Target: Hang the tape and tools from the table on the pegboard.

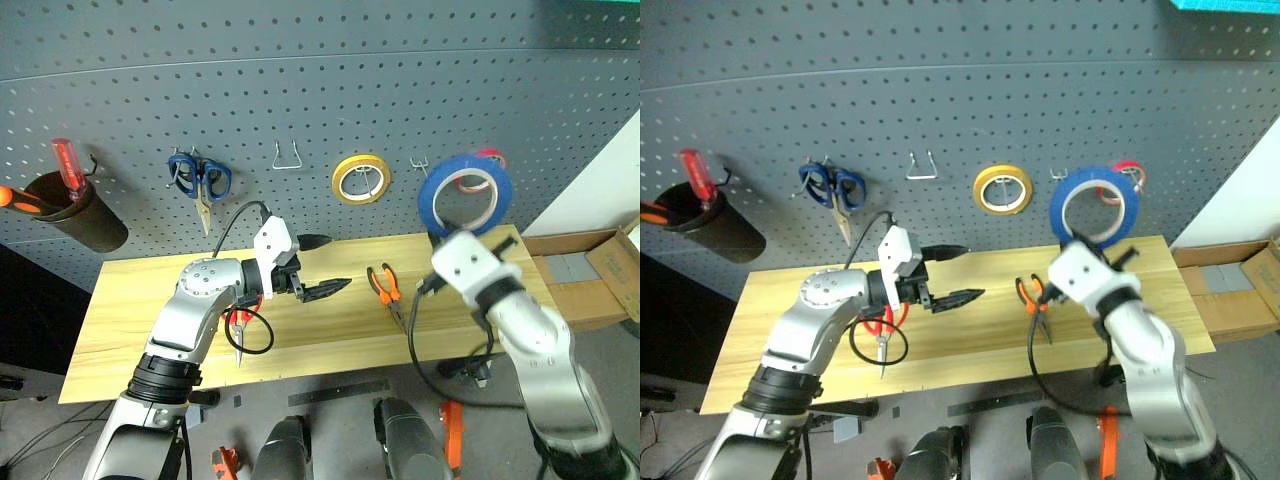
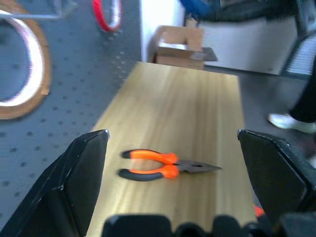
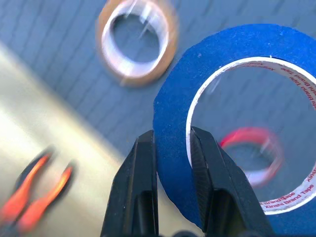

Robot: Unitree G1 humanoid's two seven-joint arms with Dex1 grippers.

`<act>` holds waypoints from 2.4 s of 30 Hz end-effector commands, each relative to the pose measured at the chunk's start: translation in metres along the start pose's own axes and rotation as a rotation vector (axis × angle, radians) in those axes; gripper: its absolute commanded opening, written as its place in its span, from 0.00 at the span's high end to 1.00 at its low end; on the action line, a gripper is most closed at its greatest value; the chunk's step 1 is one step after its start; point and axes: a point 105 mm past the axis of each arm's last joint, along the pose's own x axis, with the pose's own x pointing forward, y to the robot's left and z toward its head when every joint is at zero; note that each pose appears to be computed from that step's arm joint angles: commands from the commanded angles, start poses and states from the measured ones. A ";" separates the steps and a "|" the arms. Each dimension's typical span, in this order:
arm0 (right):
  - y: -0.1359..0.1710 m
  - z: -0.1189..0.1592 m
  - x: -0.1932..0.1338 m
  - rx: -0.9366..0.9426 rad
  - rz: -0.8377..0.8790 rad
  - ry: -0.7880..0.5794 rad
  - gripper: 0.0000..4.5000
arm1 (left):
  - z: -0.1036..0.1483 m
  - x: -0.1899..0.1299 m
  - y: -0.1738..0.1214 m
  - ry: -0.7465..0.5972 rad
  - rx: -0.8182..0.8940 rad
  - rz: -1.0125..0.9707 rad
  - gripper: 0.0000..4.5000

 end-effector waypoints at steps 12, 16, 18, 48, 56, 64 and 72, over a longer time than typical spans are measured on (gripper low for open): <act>0.005 -0.040 0.060 0.149 0.010 0.024 0.91 | 0.015 -0.009 0.013 -0.055 0.011 0.093 0.00; 0.007 -0.046 0.070 0.197 -0.008 0.028 0.91 | 0.017 -0.010 0.016 -0.072 0.021 0.120 0.00; 0.009 -0.049 0.071 0.229 -0.009 0.038 0.75 | 0.018 -0.011 0.019 -0.077 0.035 0.144 0.00; 0.152 -0.089 0.057 0.769 0.187 0.613 0.00 | -0.051 -0.059 0.013 0.321 0.167 -0.084 0.00; 0.169 -0.101 0.059 0.825 0.204 0.669 0.00 | -0.052 -0.061 0.014 0.320 0.169 -0.070 0.00; 0.167 -0.111 0.070 0.816 0.198 0.666 0.00 | -0.052 -0.062 0.016 0.317 0.170 -0.053 0.00; 0.169 -0.123 0.071 0.759 0.214 0.708 0.00 | -0.053 -0.064 0.016 0.318 0.168 -0.041 0.00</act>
